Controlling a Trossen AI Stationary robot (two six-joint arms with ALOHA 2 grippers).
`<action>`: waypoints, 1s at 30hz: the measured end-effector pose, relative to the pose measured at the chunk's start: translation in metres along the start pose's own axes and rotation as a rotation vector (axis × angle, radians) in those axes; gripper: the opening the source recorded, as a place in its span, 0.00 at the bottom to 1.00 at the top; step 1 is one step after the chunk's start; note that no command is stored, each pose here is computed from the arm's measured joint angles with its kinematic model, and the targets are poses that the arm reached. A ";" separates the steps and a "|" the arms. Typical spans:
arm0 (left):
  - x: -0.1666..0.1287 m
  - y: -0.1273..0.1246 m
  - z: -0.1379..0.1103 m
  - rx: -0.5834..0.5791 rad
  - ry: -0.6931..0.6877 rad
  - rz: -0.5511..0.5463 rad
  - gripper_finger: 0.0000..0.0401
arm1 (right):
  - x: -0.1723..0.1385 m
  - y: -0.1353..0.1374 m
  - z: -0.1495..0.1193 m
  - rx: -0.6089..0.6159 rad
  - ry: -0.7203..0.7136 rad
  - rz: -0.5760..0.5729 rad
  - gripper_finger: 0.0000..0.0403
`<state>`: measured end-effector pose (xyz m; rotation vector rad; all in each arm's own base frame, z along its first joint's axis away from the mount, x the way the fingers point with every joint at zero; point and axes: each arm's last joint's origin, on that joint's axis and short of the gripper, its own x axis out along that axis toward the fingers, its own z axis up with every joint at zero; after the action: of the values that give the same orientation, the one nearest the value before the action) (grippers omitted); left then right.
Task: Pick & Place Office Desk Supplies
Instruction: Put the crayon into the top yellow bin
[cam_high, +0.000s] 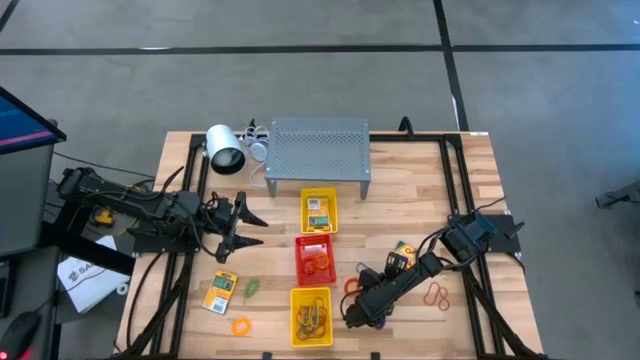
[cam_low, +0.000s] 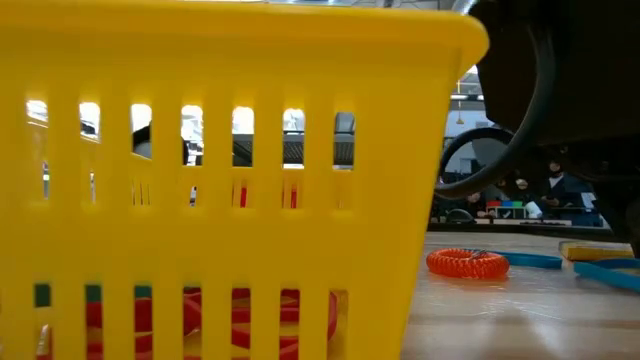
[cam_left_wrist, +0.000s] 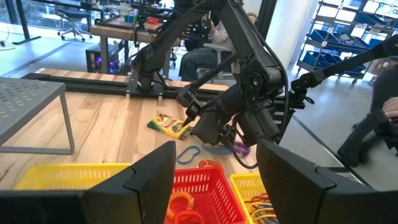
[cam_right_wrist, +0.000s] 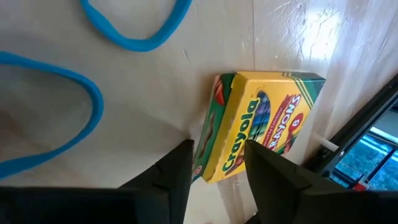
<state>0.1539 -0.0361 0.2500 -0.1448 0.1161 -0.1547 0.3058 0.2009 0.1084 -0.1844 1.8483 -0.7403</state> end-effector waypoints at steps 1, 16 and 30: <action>0.000 0.000 0.000 0.000 0.000 0.000 0.54 | 0.000 0.000 0.000 -0.001 0.001 -0.001 0.35; 0.000 0.000 0.000 0.000 0.000 0.000 0.54 | 0.003 0.003 0.001 0.026 0.019 0.021 0.02; 0.000 0.000 0.000 0.008 0.000 0.000 0.54 | -0.024 -0.001 0.005 0.037 -0.034 0.029 0.00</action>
<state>0.1539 -0.0361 0.2500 -0.1373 0.1155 -0.1551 0.3193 0.2090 0.1272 -0.1455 1.8000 -0.7461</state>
